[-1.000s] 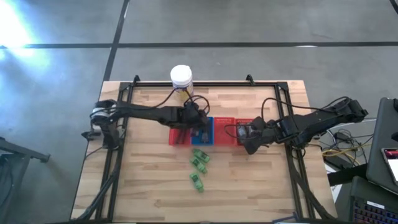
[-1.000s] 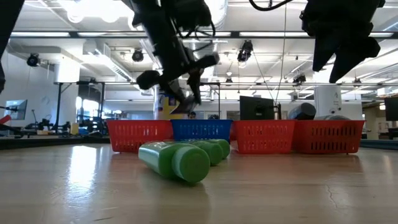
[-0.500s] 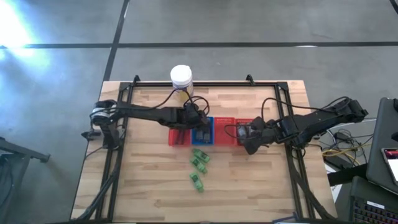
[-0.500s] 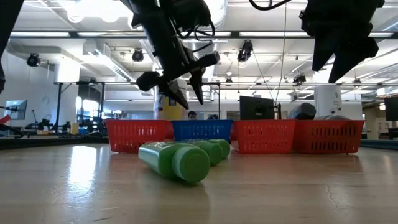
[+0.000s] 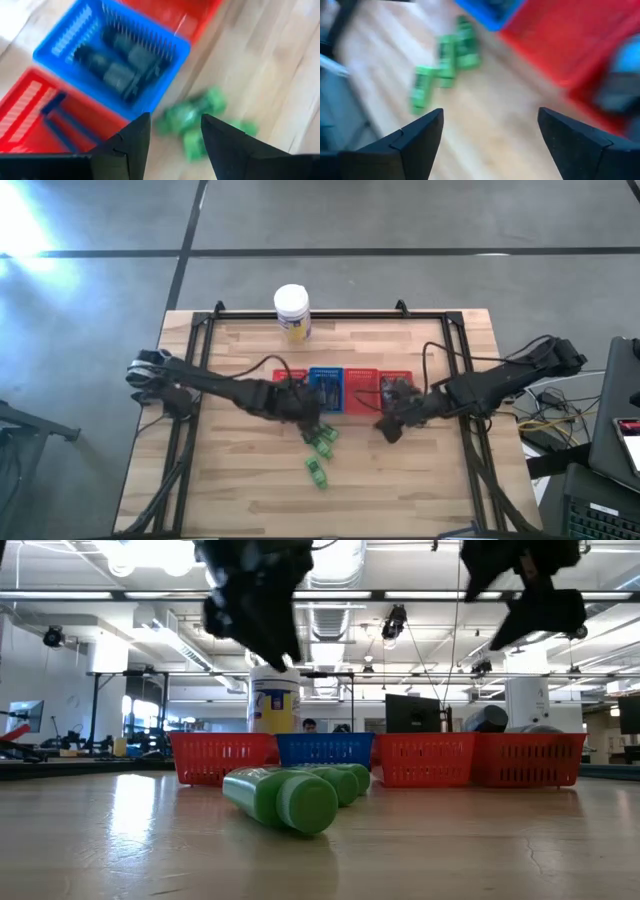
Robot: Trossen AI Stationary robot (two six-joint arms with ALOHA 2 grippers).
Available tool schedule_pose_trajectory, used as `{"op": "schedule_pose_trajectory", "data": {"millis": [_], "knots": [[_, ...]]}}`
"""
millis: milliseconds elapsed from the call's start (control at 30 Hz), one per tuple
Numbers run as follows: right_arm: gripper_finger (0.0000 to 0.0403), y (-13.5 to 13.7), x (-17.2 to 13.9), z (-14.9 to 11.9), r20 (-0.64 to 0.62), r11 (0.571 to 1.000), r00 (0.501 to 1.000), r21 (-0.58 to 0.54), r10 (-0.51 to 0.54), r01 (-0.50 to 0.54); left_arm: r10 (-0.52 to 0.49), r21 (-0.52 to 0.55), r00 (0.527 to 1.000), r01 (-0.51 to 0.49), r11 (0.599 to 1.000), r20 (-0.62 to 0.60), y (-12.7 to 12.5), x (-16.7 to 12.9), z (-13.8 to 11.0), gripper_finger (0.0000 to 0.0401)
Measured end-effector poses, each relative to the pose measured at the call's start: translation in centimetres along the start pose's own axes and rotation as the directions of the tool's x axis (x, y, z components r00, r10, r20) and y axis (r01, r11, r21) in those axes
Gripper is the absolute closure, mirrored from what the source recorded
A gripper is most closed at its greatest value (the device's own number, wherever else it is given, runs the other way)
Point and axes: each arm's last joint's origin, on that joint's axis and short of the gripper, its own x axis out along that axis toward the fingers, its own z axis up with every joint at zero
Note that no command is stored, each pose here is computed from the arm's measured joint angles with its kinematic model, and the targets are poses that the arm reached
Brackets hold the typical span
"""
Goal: Pick & Place Travel size toiletries
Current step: Put the bottom shampoo into the middle red bin
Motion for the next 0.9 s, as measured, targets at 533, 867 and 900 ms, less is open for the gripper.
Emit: {"op": "schedule_pose_trajectory", "data": {"millis": [533,867,900], "knots": [[0.0110,9.9,9.5,-1.9,-0.118,0.986,0.993,0.166,-0.005,0.025,0.110,0.449,0.982,-0.029,0.893,-0.155,2.1,-3.3,-8.2,0.0220],[0.0074,16.3,12.5,-3.4,-0.129,0.990,0.991,0.135,-0.021,0.038,-0.147,0.360,0.989,0.133,0.924,0.012,6.7,-8.1,-12.7,0.0220],[0.0070,16.6,12.9,-3.4,-0.132,0.991,0.991,0.122,-0.034,0.051,-0.172,0.344,0.985,0.150,0.927,0.034,7.0,-8.4,-12.7,0.0220]]}}
